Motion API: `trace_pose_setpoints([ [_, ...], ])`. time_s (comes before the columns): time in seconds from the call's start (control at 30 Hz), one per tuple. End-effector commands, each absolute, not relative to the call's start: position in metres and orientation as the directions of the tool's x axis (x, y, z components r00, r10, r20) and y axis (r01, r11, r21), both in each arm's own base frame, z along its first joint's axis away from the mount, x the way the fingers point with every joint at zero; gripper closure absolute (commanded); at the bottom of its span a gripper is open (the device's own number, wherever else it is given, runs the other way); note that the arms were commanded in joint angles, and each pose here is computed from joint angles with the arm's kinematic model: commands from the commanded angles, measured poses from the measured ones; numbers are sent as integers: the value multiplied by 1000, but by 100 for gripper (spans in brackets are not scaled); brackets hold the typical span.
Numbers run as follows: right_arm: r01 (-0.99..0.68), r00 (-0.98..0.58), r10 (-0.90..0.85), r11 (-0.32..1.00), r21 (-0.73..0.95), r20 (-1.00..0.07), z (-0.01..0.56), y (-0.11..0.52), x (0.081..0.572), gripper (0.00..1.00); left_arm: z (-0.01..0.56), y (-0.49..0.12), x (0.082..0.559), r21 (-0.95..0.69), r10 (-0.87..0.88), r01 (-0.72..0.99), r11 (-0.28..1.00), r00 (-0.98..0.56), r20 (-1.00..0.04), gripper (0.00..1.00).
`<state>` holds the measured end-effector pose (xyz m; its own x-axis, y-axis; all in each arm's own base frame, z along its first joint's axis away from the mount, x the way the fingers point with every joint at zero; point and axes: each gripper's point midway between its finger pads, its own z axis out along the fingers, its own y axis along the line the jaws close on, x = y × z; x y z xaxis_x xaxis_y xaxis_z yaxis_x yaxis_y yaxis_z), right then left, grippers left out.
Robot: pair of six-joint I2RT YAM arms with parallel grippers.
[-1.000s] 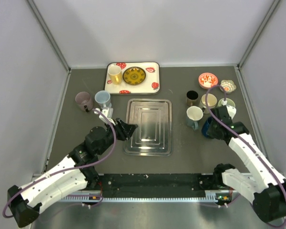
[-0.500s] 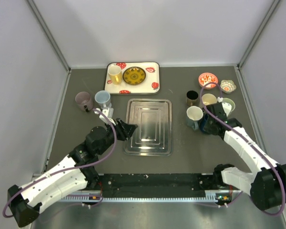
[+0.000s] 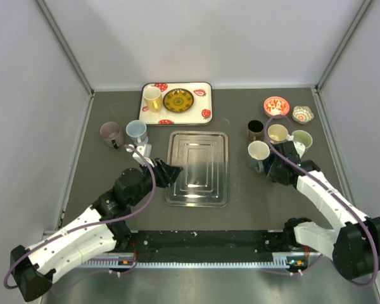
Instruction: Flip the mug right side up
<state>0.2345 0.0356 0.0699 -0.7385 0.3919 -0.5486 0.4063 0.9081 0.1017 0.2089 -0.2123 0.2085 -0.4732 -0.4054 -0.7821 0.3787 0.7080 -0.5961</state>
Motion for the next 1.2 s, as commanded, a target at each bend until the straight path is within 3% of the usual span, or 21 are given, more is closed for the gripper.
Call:
trace_pose_setpoints([
  [0.0, 417, -729, 412, 901, 123, -546, 73, 36, 232, 64, 209, -213, 211, -603, -417, 381, 701, -467, -780, 52],
  [0.23, 407, -724, 424, 899, 159, -544, 104, 38, 221, 52, 208, -213, 211, -599, -412, 382, 704, -467, -782, 50],
  [0.27, 394, -720, 426, 901, 182, -549, 114, 41, 219, 45, 209, -213, 211, -594, -408, 387, 705, -464, -786, 49],
  [0.3, 360, -693, 431, 901, 241, -578, 138, 48, 222, 27, 210, -213, 211, -591, -407, 388, 707, -460, -789, 49],
  [0.33, 336, -694, 422, 906, 256, -583, 147, 52, 219, 16, 211, -212, 213, -587, -409, 384, 713, -452, -793, 48],
  [0.4, 311, -680, 412, 911, 270, -607, 174, 54, 214, 10, 203, -208, 215, -569, -391, 359, 740, -459, -798, 41],
  [0.57, 170, -595, 369, 926, 336, -714, 234, 68, 207, 8, 202, -197, 226, -494, -338, 306, 814, -441, -831, 34],
  [0.67, 97, -564, 274, 959, 267, -779, 253, 75, 213, 7, 205, -195, 232, -455, -304, 272, 848, -454, -838, 30],
  [0.83, -136, -462, 87, 977, 167, -883, 285, 141, 227, 7, 206, -195, 241, -397, -249, 209, 894, -505, -827, 27],
  [0.87, -145, -432, 13, 986, 84, -902, 285, 152, 234, 6, 205, -195, 240, -388, -236, 206, 898, -517, -823, 27],
  [1.03, -284, -344, -47, 957, 56, -938, 309, 216, 237, 3, 205, -194, 241, -355, -207, 170, 919, -559, -803, 23],
  [1.17, -406, -330, -76, 911, 69, -941, 287, 237, 231, 2, 208, -198, 239, -396, -242, 161, 904, -572, -784, 20],
])
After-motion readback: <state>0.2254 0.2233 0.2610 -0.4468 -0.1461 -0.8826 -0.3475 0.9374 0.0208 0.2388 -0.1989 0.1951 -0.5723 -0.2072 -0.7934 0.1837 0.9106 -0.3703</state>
